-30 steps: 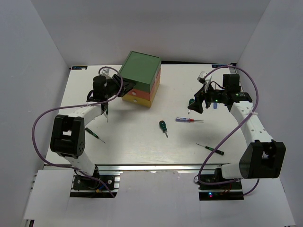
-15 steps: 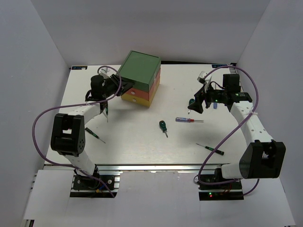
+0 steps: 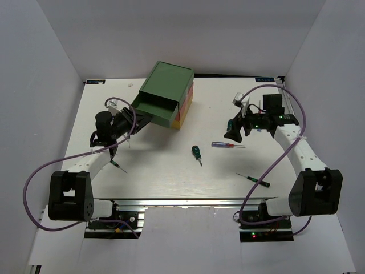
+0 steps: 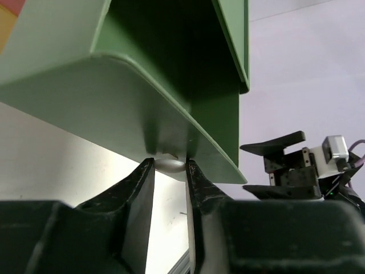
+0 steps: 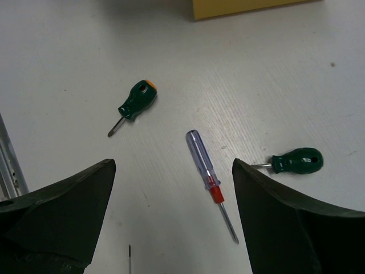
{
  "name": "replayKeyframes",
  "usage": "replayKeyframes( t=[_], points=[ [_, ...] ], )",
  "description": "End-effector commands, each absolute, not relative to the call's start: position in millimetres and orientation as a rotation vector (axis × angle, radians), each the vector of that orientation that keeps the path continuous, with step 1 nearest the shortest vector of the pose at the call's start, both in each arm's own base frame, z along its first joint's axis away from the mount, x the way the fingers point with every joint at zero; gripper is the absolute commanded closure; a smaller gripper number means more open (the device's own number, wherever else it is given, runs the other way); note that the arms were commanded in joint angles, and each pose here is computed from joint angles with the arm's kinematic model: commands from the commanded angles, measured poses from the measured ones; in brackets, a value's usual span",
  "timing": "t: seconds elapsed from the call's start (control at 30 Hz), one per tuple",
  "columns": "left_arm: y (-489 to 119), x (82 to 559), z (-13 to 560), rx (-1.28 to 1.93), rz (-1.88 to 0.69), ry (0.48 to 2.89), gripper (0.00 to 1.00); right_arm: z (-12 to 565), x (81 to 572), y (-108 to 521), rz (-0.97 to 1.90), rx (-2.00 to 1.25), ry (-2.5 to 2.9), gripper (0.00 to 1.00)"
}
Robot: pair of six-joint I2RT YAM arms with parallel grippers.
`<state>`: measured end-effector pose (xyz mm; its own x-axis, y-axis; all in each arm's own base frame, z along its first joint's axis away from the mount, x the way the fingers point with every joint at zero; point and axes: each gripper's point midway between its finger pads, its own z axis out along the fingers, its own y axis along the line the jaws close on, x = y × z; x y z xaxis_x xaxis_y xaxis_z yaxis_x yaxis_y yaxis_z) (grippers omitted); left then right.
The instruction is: Sort the tools into containers
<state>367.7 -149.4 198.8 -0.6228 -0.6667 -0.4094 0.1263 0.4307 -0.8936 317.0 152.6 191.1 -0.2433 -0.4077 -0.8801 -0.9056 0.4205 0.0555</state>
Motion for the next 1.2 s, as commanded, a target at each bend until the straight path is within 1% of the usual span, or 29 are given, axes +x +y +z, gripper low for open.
replayKeyframes(
  t=[0.0, 0.03, 0.07, 0.2, 0.27, 0.33, 0.37, 0.43, 0.47, 0.5, 0.6, 0.67, 0.7, 0.73, 0.8, 0.93, 1.1, 1.13, 1.17],
  points=[
    [-149.8, 359.0, 206.3, -0.404, -1.286, 1.885, 0.64, 176.6, 307.9, 166.0, 0.714, -1.187, 1.863, 0.10],
    [-150.7, 359.3, 205.9, -0.397, -1.287, 1.887, 0.58, 172.1, 306.4, 168.8, 0.713, -1.177, 1.888, 0.11],
    [-151.1, 359.6, 205.9, -0.395, -1.289, 1.890, 0.43, 164.6, 309.3, 169.2, 0.673, -1.174, 1.914, 0.11],
    [-152.0, 360.5, 213.0, -0.367, -1.290, 1.879, 0.30, 147.6, 309.2, 194.0, 0.603, -1.135, 1.995, 0.11],
    [-151.8, 358.6, 218.2, -0.343, -1.285, 1.870, 0.27, 139.8, 310.4, 203.6, 0.612, -1.029, 2.082, 0.11],
    [-150.3, 356.3, 218.7, -0.326, -1.265, 1.871, 0.23, 127.8, 314.8, 215.9, 0.560, -0.981, 2.150, 0.11],
    [-150.4, 354.7, 222.9, -0.316, -1.261, 1.863, 0.23, 123.1, 317.7, 217.9, 0.524, -0.922, 2.200, 0.11],
    [-148.0, 351.8, 222.1, -0.312, -1.240, 1.868, 0.21, 120.6, 317.2, 234.1, 0.507, -0.913, 2.232, 0.11],
    [-147.1, 350.9, 222.5, -0.313, -1.232, 1.868, 0.21, 108.4, 318.4, 236.9, 0.484, -0.907, 2.278, 0.11],
    [-145.5, 348.8, 227.2, -0.300, -1.217, 1.854, 0.21, 111.1, 319.3, 247.8, 0.500, -0.892, 2.286, 0.11],
    [-135.7, 346.6, 233.0, -0.315, -1.138, 1.847, 0.19, 95.3, 320.5, 258.2, 0.497, -0.866, 2.346, 0.11],
    [-129.0, 342.6, 228.6, -0.320, -1.067, 1.883, 0.18, 87.4, 325.0, 263.3, 0.468, -0.866, 2.360, 0.11],
    [-120.4, 346.0, 232.2, -0.324, -0.987, 1.873, 0.18, 84.4, 323.6, 267.2, 0.474, -0.864, 2.370, 0.11],
    [-113.0, 339.3, 234.0, -0.319, -0.923, 1.882, 0.17, 79.6, 323.9, 271.5, 0.480, -0.868, 2.380, 0.11],
    [-95.6, 337.2, 236.5, -0.353, -0.793, 1.874, 0.12, 73.6, 321.1, 279.4, 0.488, -0.885, 2.385, 0.12],
    [-70.9, 315.2, 245.8, -0.381, -0.627, 1.858, 0.06, 53.8, 314.8, 291.8, 0.477, -0.895, 2.433, 0.17],
    [-62.3, 296.6, 240.7, -0.405, -0.573, 1.869, 0.05, 40.6, 311.3, 293.3, 0.442, -0.897, 2.464, 0.28],
    [-61.3, 293.2, 231.6, -0.421, -0.567, 1.889, 0.05, 37.6, 311.5, 293.3, 0.436, -0.898, 2.468, 0.30],
    [-61.2, 289.9, 231.9, -0.429, -0.572, 1.882, 0.05, 36.2, 312.7, 291.7, 0.424, -0.894, 2.472, 0.33]
  ],
)
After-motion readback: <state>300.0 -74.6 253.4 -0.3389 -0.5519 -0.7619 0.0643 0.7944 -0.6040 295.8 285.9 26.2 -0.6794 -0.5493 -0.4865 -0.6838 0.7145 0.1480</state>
